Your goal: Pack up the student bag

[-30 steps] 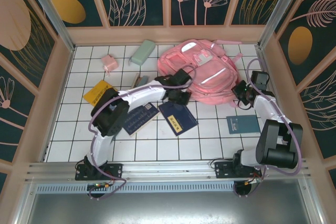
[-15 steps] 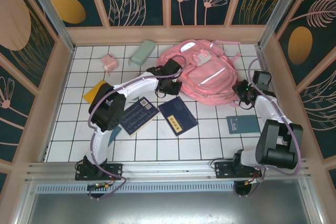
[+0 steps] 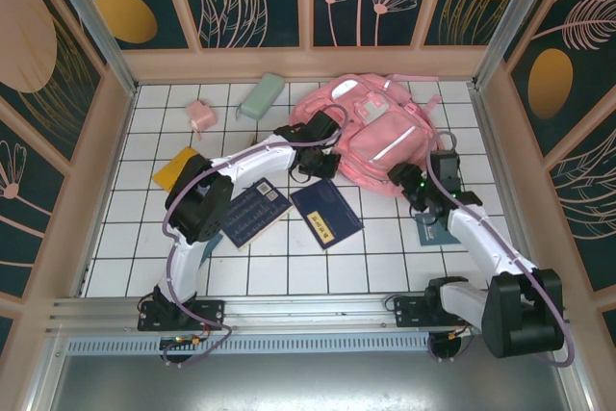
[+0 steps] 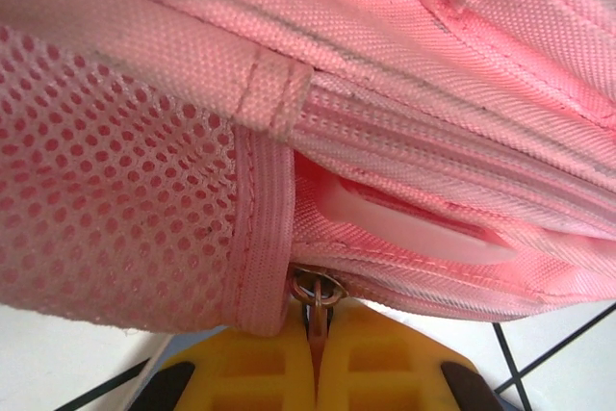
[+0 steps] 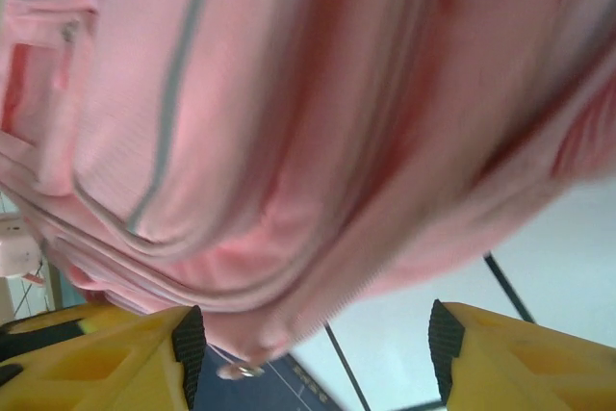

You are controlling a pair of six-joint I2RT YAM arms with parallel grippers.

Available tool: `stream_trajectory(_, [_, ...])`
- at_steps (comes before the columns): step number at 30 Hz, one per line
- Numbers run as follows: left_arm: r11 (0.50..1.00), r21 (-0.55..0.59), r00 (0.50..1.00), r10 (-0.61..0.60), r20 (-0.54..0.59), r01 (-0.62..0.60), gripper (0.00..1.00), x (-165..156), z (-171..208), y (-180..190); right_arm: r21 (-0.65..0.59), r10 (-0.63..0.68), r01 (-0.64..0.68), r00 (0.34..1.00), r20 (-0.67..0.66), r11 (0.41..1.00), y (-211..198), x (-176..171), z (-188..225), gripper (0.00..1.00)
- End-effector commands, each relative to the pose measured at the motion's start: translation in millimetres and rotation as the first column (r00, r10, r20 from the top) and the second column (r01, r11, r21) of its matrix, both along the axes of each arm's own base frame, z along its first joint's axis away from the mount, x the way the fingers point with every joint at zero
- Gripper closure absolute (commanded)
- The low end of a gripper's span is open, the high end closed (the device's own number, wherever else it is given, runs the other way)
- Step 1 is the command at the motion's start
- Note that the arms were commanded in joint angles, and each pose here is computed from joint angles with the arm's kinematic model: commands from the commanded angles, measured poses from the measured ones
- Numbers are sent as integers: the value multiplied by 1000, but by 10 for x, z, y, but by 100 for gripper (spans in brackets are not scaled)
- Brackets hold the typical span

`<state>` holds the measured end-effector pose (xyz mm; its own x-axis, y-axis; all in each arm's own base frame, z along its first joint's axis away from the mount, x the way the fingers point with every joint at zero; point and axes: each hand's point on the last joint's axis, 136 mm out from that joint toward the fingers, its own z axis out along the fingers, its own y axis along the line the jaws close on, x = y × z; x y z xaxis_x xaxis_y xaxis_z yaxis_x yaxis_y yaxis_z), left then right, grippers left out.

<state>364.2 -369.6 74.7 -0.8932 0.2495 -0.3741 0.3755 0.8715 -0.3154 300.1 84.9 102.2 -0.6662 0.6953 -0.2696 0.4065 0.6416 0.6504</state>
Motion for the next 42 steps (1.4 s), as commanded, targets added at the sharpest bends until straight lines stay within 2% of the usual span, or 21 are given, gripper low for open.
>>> stream_trajectory(1, [1000,-26,1000,-16,3,16,100,4,62,-65,64,-60,60,998,6,996,74,48,-5,36])
stream_trajectory(2, [1000,-23,1000,-16,1,16,100,-6,58,-53,57,-69,69,998,-1,996,61,71,-26,37])
stream_trajectory(5, [1000,-7,1000,-19,2,19,100,-26,25,-13,37,-73,73,997,-9,997,42,154,-76,52])
stream_trajectory(8, [999,44,1000,-14,21,13,100,1,-37,79,-32,-101,101,995,-14,994,-88,237,-79,96])
stream_trajectory(9, [997,74,1000,-8,26,6,100,29,-74,133,-64,-120,119,993,-15,991,-169,255,-71,100])
stream_trajectory(18, [969,218,993,105,56,-114,100,447,-299,745,-124,-163,166,986,33,978,-733,331,67,100])
stream_trajectory(21, [960,245,990,130,47,-137,100,548,-375,843,-119,-143,145,989,29,982,-708,343,71,100])
stream_trajectory(26, [954,254,986,147,80,-162,100,703,-295,811,-65,-81,85,995,59,994,-552,350,159,100])
stream_trajectory(29, [942,277,980,165,114,-191,100,820,-233,855,-32,-7,11,994,112,999,-345,363,336,100])
stream_trajectory(34, [929,284,970,210,125,-237,100,1064,-216,956,-20,138,-137,981,139,990,260,298,468,100])
stream_trajectory(42, [936,242,960,216,176,-254,100,1583,-165,801,19,344,-351,925,162,936,1291,217,518,100])
